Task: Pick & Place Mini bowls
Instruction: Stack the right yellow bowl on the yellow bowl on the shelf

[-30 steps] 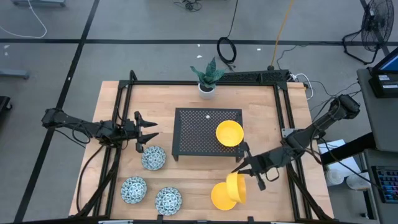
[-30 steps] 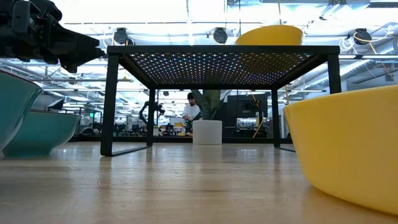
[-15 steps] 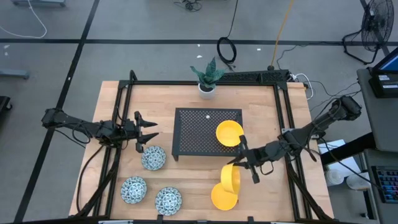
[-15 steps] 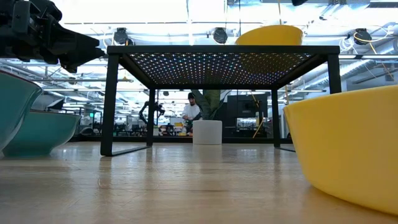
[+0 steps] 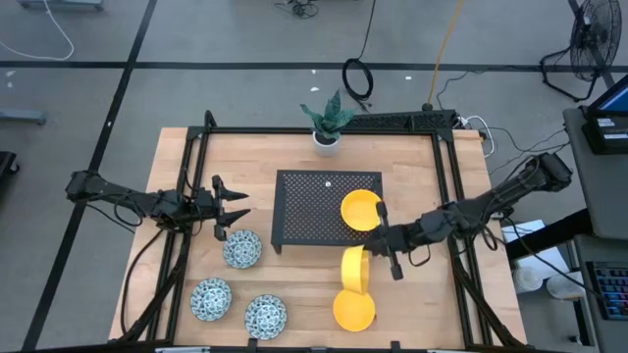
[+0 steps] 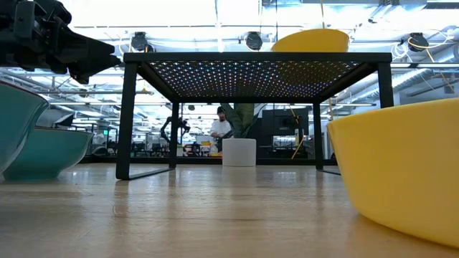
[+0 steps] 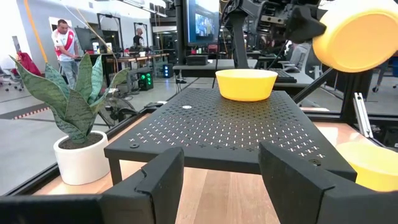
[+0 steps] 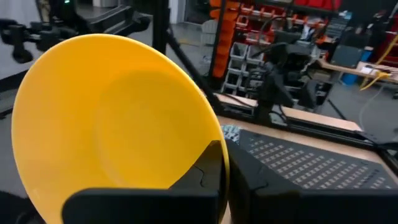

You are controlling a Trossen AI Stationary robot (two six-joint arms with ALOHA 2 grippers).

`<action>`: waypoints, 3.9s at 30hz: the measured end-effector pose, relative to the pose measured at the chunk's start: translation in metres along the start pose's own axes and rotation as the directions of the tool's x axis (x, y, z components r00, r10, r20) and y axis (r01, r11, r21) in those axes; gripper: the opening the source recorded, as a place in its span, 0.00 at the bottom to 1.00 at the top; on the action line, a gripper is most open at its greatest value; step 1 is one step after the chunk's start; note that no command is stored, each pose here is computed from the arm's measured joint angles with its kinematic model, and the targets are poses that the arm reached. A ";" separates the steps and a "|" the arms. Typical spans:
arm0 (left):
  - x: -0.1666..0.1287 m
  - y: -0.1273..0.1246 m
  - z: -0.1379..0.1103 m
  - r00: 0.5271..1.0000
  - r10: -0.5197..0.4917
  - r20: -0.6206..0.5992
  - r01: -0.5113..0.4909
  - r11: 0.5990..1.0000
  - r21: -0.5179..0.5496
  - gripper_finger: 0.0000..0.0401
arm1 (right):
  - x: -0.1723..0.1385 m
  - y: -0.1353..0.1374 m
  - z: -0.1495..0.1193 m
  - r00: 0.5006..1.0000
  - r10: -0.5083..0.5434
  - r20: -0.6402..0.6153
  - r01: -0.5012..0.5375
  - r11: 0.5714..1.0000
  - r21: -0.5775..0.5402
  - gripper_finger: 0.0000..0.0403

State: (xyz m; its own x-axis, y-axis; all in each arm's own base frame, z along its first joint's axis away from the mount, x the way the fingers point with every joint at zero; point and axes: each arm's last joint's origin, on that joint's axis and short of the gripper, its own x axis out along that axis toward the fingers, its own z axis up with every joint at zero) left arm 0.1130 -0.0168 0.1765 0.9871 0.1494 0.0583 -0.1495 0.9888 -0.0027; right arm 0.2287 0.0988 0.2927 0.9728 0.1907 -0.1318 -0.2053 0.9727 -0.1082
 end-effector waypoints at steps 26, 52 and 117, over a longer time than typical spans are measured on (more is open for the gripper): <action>0.000 0.000 0.000 1.000 0.000 0.000 0.000 1.000 0.000 0.53 | -0.038 -0.045 0.025 0.979 -0.168 0.114 0.166 0.986 0.027 0.00; 0.000 0.000 0.000 1.000 0.000 0.000 0.000 1.000 0.000 0.53 | -0.036 -0.117 0.078 0.811 -0.364 -0.458 0.508 0.827 0.243 0.00; 0.000 0.000 0.000 1.000 0.000 0.000 0.000 1.000 0.000 0.53 | -0.010 -0.131 0.060 0.835 -0.135 -0.534 0.344 0.885 0.314 0.34</action>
State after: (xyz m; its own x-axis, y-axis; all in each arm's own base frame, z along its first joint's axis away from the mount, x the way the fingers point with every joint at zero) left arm 0.1130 -0.0167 0.1765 0.9870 0.1498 0.0583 -0.1499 0.9887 -0.0027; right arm 0.2522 -0.0227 0.3668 0.7822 -0.0424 -0.6216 0.1864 0.9679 0.1686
